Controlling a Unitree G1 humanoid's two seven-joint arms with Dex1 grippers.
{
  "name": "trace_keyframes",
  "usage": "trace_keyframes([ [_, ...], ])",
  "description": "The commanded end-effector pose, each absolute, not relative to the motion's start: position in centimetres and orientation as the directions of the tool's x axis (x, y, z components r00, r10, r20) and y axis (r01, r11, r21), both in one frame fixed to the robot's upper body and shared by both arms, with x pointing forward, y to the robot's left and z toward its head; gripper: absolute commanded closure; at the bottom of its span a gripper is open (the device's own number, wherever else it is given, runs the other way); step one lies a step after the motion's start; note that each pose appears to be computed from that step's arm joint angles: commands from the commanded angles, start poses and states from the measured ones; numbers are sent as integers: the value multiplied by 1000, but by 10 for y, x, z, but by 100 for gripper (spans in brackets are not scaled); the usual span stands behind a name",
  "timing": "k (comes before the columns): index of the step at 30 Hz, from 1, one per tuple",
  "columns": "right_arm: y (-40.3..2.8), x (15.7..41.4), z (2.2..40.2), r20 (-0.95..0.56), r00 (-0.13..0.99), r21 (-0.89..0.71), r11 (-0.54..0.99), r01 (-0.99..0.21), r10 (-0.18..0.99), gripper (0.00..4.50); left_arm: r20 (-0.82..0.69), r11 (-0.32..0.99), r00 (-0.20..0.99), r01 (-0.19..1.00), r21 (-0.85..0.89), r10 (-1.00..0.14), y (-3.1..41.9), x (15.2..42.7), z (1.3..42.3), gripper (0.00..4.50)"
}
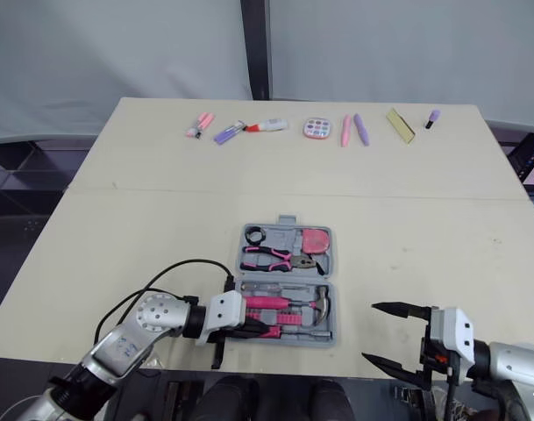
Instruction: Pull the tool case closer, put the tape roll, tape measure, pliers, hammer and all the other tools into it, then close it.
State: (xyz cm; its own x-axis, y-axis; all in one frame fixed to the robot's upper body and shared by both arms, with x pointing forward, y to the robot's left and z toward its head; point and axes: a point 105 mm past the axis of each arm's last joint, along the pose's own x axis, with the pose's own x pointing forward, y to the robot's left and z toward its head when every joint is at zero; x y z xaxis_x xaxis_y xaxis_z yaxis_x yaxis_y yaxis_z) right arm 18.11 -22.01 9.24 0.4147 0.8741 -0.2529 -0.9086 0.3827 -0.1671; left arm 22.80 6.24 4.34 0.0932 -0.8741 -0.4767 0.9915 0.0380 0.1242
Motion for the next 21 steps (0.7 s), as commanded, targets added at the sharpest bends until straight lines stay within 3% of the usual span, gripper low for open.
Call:
trace_keyframes([
  [1,-224,181,100,-240,442,-208,399,-893,864,0,-530,20,50,998,61,-846,67,219,24,446],
  [21,-225,180,103,-242,447,-210,403,-891,861,0,-603,34,27,999,-1,-797,75,217,-6,446],
])
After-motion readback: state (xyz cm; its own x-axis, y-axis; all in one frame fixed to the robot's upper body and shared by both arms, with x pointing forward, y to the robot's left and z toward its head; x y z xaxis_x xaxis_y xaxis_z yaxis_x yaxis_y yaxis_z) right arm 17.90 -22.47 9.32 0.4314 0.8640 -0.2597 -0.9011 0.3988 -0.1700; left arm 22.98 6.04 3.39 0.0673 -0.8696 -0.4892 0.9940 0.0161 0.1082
